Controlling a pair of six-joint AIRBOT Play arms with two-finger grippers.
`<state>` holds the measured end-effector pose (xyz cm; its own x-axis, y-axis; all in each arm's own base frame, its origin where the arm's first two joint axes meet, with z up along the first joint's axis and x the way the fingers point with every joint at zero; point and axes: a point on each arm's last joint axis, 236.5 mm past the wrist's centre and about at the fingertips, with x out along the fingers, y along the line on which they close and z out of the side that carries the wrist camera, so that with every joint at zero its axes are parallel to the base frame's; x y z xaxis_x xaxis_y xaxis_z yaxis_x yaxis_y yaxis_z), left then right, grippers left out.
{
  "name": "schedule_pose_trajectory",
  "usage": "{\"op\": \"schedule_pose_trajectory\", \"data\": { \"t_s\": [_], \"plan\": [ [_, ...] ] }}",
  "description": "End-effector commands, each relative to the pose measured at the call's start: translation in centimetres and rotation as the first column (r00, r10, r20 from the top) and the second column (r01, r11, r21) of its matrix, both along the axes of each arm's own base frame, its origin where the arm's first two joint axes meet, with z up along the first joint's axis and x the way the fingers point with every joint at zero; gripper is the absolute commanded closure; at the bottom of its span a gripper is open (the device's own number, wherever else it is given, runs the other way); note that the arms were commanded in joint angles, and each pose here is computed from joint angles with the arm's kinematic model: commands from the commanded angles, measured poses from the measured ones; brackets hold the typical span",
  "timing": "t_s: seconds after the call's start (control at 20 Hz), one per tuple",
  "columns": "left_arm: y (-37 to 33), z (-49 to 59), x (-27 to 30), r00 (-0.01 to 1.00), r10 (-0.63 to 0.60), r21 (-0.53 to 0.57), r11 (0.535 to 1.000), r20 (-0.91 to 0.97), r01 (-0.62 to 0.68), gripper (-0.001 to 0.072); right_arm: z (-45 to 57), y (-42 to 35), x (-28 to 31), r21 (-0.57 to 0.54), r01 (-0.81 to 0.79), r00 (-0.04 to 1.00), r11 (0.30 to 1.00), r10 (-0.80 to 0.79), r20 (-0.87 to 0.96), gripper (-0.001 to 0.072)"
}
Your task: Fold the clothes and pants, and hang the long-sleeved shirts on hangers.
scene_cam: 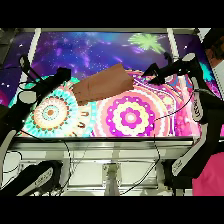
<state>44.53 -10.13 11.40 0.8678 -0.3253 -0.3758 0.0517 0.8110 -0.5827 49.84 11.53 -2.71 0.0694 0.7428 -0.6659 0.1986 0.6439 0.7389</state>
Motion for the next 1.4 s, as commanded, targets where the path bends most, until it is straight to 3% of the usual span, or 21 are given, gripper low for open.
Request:
{"op": "schedule_pose_trajectory", "data": {
  "t_s": [0.0,0.2,0.35,0.5,0.9,1.0,1.05,1.15,1.2,1.35],
  "plan": [
    [-2.0,-0.5,-1.7,0.992,-0.115,0.023,0.993,-0.053,0.117,0.0105,-1.2,3.0,-1.0,0.067,-0.042,0.997,0.997,0.046,-0.065,0.002],
    [-2.1,-0.5,-1.8,0.991,-0.121,0.022,0.992,-0.057,0.122,0.0105,-3.4,5.8,0.4,-0.047,-0.006,0.999,0.999,0.005,-0.031,0.0013],
    [-2.2,-0.6,-1.8,0.991,-0.123,0.022,0.992,-0.058,0.125,0.0105,-4.4,7.1,0.1,-0.055,-0.02,0.999,0.998,0.018,-0.042,0.0013],
    [-2.2,-0.6,-1.8,0.991,-0.123,0.022,0.992,-0.058,0.125,0.0105,-5.7,7.1,1.2,-0.075,0.072,0.994,0.995,-0.078,-0.082,0.0012],
    [-2.7,-0.9,-2.3,0.986,-0.149,0.016,0.988,-0.079,0.151,0.0105,-7.0,8.4,5.1,-0.077,0.2,0.98,0.977,-0.198,0.03,0.0039],
    [-2.7,-0.9,-2.3,0.986,-0.149,0.016,0.988,-0.079,0.151,0.0105,-6.9,8.4,5.2,-0.075,0.205,0.979,0.976,-0.204,0.029,0.0154],
    [-2.7,-0.9,-2.3,0.986,-0.149,0.016,0.988,-0.079,0.151,0.0105,-6.9,8.4,4.9,-0.075,0.198,0.98,0.977,-0.197,0.022,0.0249],
    [-2.7,-0.9,-2.3,0.986,-0.149,0.016,0.988,-0.079,0.151,0.0105,-6.8,8.5,4.8,-0.072,0.193,0.981,0.979,-0.192,0.016,0.0667],
    [-2.7,-0.9,-2.3,0.986,-0.149,0.016,0.988,-0.079,0.151,0.0106,-6.7,8.5,4.8,-0.068,0.191,0.982,0.979,-0.191,0.016,0.07],
    [-2.6,-0.9,-2.3,0.986,-0.148,0.017,0.989,-0.079,0.15,0.0106,-5.2,6.5,5.8,-0.067,0.212,0.977,0.975,-0.209,0.045,0.0705]
  ]
}}
